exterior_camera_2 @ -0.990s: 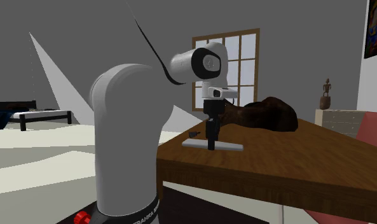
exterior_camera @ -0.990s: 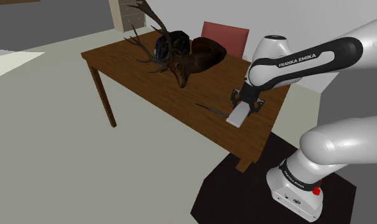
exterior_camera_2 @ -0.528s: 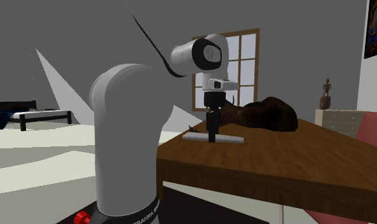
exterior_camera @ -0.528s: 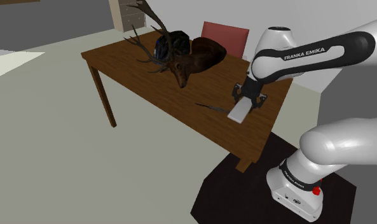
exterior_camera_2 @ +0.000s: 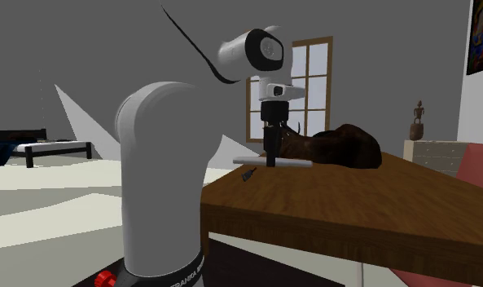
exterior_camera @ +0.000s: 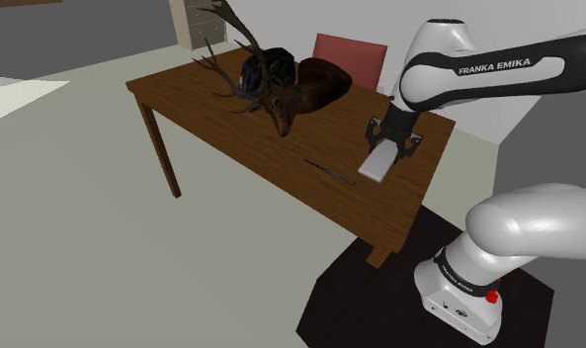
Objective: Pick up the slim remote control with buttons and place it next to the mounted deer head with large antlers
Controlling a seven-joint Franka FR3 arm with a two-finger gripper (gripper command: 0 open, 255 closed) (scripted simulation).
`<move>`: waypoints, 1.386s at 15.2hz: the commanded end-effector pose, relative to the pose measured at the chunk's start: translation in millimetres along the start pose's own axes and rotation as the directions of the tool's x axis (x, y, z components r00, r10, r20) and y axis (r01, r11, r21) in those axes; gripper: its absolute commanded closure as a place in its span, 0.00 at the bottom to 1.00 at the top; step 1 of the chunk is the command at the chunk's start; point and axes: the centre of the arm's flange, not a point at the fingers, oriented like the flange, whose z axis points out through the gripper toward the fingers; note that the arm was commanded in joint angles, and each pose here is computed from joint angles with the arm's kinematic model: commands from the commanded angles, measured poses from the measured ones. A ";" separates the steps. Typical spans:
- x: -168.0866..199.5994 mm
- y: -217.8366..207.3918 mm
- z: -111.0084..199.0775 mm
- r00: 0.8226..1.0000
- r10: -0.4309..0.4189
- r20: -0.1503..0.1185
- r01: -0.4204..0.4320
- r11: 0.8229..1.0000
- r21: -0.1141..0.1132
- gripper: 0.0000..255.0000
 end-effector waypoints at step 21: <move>-0.7 0.9 -116.2 1.000 0.000 0.000 0.000 1.000 0.000 1.00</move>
